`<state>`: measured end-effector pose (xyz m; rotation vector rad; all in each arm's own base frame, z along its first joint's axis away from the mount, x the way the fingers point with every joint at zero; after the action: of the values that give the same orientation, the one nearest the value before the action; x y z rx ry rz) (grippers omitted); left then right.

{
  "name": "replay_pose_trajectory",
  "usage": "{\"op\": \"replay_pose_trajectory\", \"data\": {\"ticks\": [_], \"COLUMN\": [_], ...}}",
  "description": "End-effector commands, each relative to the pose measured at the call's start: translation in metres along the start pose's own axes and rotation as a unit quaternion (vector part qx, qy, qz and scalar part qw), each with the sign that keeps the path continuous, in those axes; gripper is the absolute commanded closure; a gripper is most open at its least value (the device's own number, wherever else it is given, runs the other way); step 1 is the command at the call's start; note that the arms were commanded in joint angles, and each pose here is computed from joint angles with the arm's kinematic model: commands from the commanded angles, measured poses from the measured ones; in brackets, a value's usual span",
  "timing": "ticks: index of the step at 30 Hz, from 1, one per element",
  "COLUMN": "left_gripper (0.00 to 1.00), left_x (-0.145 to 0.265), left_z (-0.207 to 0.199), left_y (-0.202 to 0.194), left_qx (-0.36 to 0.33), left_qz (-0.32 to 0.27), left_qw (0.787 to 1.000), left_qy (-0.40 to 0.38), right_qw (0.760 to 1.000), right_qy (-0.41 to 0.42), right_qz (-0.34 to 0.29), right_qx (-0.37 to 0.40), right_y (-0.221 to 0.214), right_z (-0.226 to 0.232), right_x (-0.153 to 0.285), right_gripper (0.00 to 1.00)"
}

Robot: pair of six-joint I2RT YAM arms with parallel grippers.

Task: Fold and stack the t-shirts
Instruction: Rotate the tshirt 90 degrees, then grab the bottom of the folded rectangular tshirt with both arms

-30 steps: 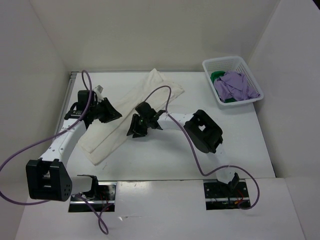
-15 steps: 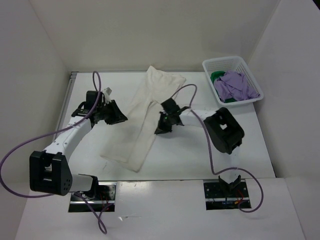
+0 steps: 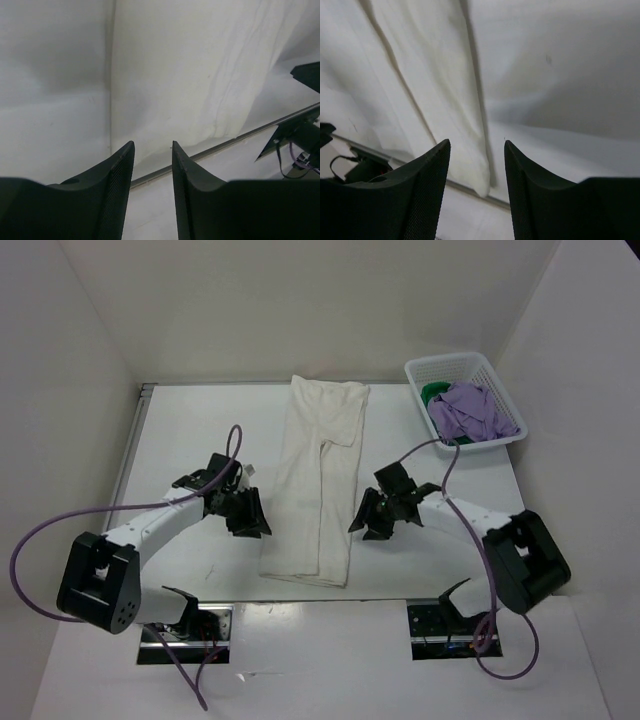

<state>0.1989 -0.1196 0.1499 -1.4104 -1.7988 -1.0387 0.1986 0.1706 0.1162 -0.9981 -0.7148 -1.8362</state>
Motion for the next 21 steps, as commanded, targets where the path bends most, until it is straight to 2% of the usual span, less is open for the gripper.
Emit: {"op": "replay_pose_trajectory", "data": {"ticks": [1,4,11,13,15,19,21], "left_gripper": [0.56,0.47,0.46,0.44,0.44,0.43,0.47], "left_x": [0.005,0.001,-0.013,-0.02,-0.026,-0.038,-0.04], "left_z": [0.002,0.002,0.013,0.016,0.018,0.024,0.027], "left_y": [-0.025,-0.032,-0.036,-0.041,-0.044,-0.053,-0.058], "left_qx": [0.02,0.037,0.08,0.09,0.101,0.124,0.126], "left_qz": [0.032,0.042,0.07,0.083,0.094,0.113,0.117], "left_qw": [0.999,0.997,0.99,0.988,0.987,0.983,0.982], "left_qy": [0.03,0.046,0.098,0.091,0.086,0.074,0.077], "right_qw": [0.999,0.997,0.993,0.992,0.991,0.991,0.991], "right_qy": [0.021,0.029,0.05,0.04,0.048,0.045,0.045], "right_qz": [0.029,0.059,0.101,0.112,0.117,0.118,0.118], "right_qx": [-0.029,-0.042,-0.036,-0.047,-0.047,-0.052,-0.052], "right_y": [-0.035,-0.064,-0.094,-0.1,-0.103,-0.105,-0.105], "right_z": [-0.004,-0.012,-0.003,-0.01,-0.01,-0.018,-0.018], "right_x": [0.01,0.008,0.005,0.001,0.002,-0.001,-0.001], "right_gripper": [0.47,0.47,0.47,0.47,0.53,0.56,0.57]}}
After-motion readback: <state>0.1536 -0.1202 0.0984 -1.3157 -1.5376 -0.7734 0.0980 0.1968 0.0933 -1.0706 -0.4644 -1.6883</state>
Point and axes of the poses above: each gripper's point midway between its finger pads, its own x axis back along the fingers, its own z axis along the line the jaws close on, y = z × x, the point moved 9 cm from there along x, back along the fingers, and after that the axes turned 6 degrees about -x, right-handed, at the moved point
